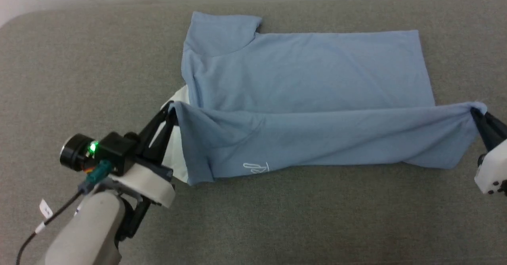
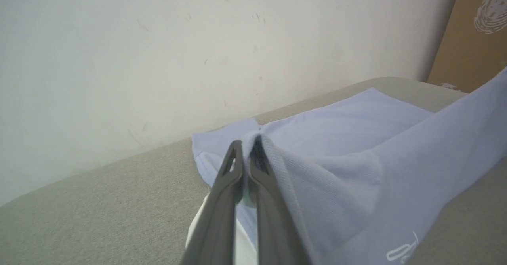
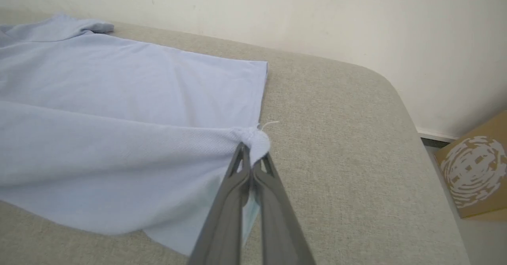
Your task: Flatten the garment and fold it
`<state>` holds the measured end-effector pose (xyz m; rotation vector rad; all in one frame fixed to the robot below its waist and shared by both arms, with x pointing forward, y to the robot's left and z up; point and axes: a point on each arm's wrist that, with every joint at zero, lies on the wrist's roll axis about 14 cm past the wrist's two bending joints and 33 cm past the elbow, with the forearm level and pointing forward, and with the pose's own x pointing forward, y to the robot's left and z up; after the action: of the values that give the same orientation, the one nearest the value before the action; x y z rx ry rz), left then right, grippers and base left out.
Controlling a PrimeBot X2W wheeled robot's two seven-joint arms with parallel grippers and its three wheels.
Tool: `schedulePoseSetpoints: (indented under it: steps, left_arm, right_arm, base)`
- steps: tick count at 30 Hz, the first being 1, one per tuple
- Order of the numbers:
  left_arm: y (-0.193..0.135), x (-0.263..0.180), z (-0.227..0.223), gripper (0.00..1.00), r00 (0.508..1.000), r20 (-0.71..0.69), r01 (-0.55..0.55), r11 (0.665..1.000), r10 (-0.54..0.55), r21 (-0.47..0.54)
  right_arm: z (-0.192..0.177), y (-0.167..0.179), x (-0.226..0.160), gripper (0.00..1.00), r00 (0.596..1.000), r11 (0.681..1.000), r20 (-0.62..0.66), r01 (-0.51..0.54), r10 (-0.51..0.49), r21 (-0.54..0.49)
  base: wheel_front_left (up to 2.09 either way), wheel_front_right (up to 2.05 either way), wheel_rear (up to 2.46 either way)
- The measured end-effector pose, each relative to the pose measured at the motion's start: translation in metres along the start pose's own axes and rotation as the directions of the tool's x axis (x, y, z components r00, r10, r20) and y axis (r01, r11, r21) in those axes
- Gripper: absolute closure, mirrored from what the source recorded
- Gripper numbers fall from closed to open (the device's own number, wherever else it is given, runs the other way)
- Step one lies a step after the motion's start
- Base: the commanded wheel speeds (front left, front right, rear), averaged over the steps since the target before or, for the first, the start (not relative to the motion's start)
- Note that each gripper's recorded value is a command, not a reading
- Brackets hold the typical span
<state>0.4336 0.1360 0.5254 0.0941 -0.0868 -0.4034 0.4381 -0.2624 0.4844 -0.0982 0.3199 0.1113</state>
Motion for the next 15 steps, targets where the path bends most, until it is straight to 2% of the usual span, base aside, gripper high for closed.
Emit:
schedulePoseSetpoints:
  steps: [7, 15]
  left_arm:
    - [0.019, 0.038, -0.051, 1.0, 0.988, -0.151, -0.015, 1.0, 0.013, -0.01]
    - [0.025, 0.046, -0.112, 1.0, 0.945, -0.326, -0.031, 0.999, 0.024, -0.016]
  right_arm:
    - [-0.037, -0.009, 0.041, 1.0, 0.99, 0.999, -0.138, 0.033, -0.036, -0.028]
    - [-0.081, 0.005, 0.064, 1.0, 0.967, 0.997, -0.255, -0.016, -0.003, -0.072]
  base:
    - [0.0, 0.0, 0.0]
    - [0.0, 0.0, 0.0]
